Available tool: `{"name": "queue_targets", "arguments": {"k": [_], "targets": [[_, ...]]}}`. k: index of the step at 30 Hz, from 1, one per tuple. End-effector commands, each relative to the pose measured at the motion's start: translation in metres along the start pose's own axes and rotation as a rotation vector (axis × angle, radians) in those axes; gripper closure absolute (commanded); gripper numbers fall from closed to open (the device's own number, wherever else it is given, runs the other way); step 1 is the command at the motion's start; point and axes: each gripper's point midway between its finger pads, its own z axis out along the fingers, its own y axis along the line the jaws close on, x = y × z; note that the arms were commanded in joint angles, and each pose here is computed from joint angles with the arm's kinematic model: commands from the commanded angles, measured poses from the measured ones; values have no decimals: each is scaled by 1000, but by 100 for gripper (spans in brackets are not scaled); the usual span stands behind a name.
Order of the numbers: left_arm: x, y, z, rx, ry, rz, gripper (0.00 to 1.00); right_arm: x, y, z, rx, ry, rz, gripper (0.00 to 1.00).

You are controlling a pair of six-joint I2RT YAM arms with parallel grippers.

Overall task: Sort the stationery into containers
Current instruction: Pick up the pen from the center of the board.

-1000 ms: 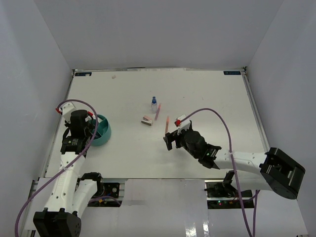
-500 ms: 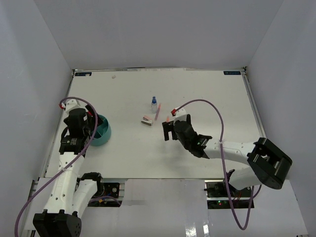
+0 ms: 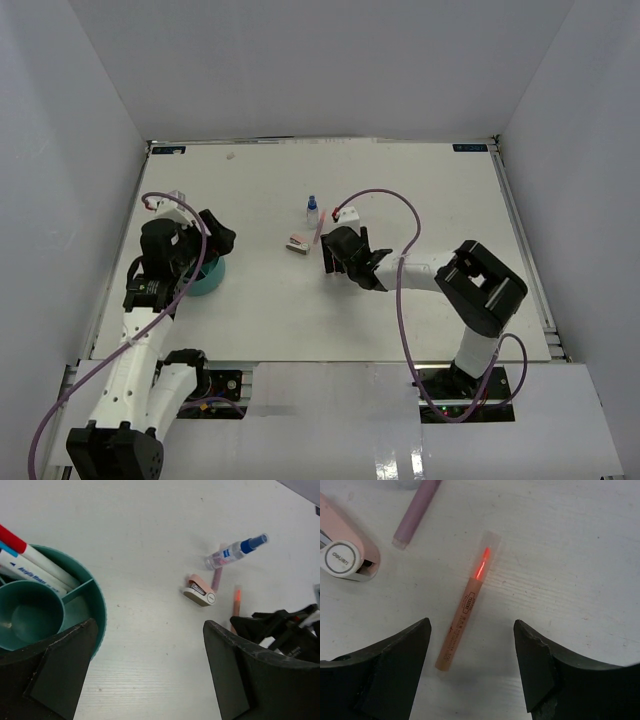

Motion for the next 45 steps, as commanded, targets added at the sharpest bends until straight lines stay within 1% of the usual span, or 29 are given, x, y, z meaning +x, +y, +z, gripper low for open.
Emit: {"name": "queue_targets", "arguments": {"k": [1,2,3,5,8,9,11,12,13,15,16,17,18,19,21,22,23,25,26,27,30,31,33,36,39,42,45], "targets": [[-8,-30,-11,144,-31,29,2,-2,5,7,3,15,55,28],[-7,-32,-12,155,-29,27,2,3,4,10,11,26,55,30],[-7,-36,-14,169,-28,16,2,6,2,11,19,34,54,35],[-5,-44,-17,207,-16,6,2,12,-3,12,34,46,61,38],[0,-53,-16,231,11,-25,2,24,-11,12,48,70,70,54],[2,-55,-15,231,21,-32,2,26,-13,11,51,74,75,55],[9,-63,-12,242,49,-36,2,33,-19,9,60,86,72,65],[13,-66,-7,238,71,-37,2,34,-21,7,62,87,67,77],[20,-79,-7,264,94,-34,2,35,-23,5,62,88,60,83],[27,-89,0,260,123,-29,2,36,-24,-2,44,80,41,91],[36,-104,-1,291,153,-31,2,34,-23,-5,18,76,15,92],[41,-111,1,301,175,-32,2,32,-23,-11,1,65,4,92],[55,-122,4,317,224,-20,2,29,-23,-14,-14,54,-5,92],[54,-132,5,330,227,-23,2,29,-21,-19,-33,44,-19,92],[65,-147,7,339,254,-23,2,17,-19,-34,-83,-25,-41,92],[68,-153,12,337,267,-22,2,15,-13,-41,-131,-44,-52,92],[71,-157,15,333,276,-32,2,4,-10,-53,-178,-109,-54,92],[78,-170,20,341,300,-29,2,-2,3,-70,-289,-160,-71,92],[79,-175,21,346,307,-42,2,-24,9,-86,-343,-251,-67,92],[83,-182,20,361,319,-40,2,-17,13,-93,-401,-255,-85,92],[89,-200,23,395,339,-48,2,-35,24,-119,-505,-359,-94,92],[90,-204,26,398,342,-52,2,-32,25,-123,-527,-369,-103,92],[95,-215,28,419,369,-59,3,-42,31,-137,-581,-429,-109,91],[102,-231,28,464,398,-70,4,-44,34,-145,-617,-460,-110,91],[107,-236,31,462,412,-67,7,-45,34,-149,-626,-471,-107,91],[112,-240,32,465,427,-75,12,-44,33,-151,-630,-482,-102,90],[116,-245,33,473,447,-77,20,-44,32,-152,-629,-490,-98,89]]}}
